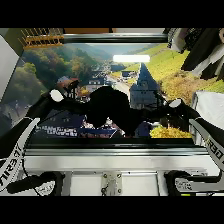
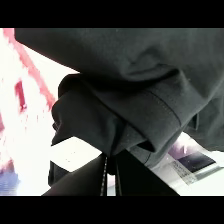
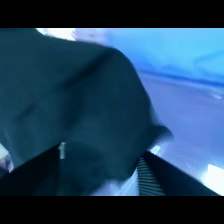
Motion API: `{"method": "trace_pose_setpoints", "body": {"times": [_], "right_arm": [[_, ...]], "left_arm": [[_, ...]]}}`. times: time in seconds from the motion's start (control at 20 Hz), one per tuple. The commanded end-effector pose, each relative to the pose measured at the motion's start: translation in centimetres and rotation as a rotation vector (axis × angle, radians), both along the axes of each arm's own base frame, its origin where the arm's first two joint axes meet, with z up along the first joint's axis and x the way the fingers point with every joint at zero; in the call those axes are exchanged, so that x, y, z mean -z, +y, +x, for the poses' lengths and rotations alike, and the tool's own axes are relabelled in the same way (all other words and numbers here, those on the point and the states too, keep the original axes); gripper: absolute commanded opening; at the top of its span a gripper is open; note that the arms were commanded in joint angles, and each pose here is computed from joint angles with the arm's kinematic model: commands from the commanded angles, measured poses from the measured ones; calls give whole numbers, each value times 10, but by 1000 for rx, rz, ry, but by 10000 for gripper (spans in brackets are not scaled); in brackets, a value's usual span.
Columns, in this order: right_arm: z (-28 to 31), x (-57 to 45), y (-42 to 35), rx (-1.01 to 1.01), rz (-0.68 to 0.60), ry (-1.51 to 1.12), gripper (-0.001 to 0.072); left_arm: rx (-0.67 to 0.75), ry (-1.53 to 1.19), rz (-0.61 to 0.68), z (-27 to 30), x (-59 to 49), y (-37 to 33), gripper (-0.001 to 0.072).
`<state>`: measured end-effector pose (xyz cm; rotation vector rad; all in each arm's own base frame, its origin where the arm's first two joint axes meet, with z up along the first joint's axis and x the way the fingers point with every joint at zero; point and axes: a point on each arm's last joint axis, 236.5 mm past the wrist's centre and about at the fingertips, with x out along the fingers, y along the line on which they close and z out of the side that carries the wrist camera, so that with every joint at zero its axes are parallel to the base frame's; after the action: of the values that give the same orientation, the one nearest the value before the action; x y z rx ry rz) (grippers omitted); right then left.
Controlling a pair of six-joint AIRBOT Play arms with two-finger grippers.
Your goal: Fold the clothes and pants, and hang the long-sleeved shirts on hangers.
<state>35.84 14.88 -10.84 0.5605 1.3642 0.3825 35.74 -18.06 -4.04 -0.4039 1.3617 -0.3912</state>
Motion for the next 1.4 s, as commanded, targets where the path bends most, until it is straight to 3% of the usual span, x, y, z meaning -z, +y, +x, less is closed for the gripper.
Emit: {"method": "trace_pose_setpoints", "body": {"times": [0.0, 0.05, 0.2, 0.4, 0.6, 0.85, 1.1, 1.35], "right_arm": [[14, 4, 10, 22, -25, -58, 175], [16, 2, 9, 21, -27, -67, 8], [49, -57, -9, 3, -36, -224, 13], [81, -252, -66, -7, -94, -600, 12], [37, -437, -90, 44, -190, -1012, 13], [-40, -522, -94, 92, -305, -1258, 13], [-70, -470, -114, 99, -424, -1018, 13], [-71, -324, -121, 93, -352, -575, 13]], "left_arm": [[-4, -3, 0, 1, -1, 1, 8], [-5, -6, 2, 2, -1, 2, 8], [-12, -110, 75, 22, -38, 37, 8], [-125, -471, 72, 48, -208, 91, 7], [-193, -857, 73, 0, -363, 110, 8], [-230, -1171, 62, -88, -465, 110, 8], [-239, -1138, 37, -122, -454, 105, 8], [-292, -645, 10, -79, -279, 106, 8]]}}
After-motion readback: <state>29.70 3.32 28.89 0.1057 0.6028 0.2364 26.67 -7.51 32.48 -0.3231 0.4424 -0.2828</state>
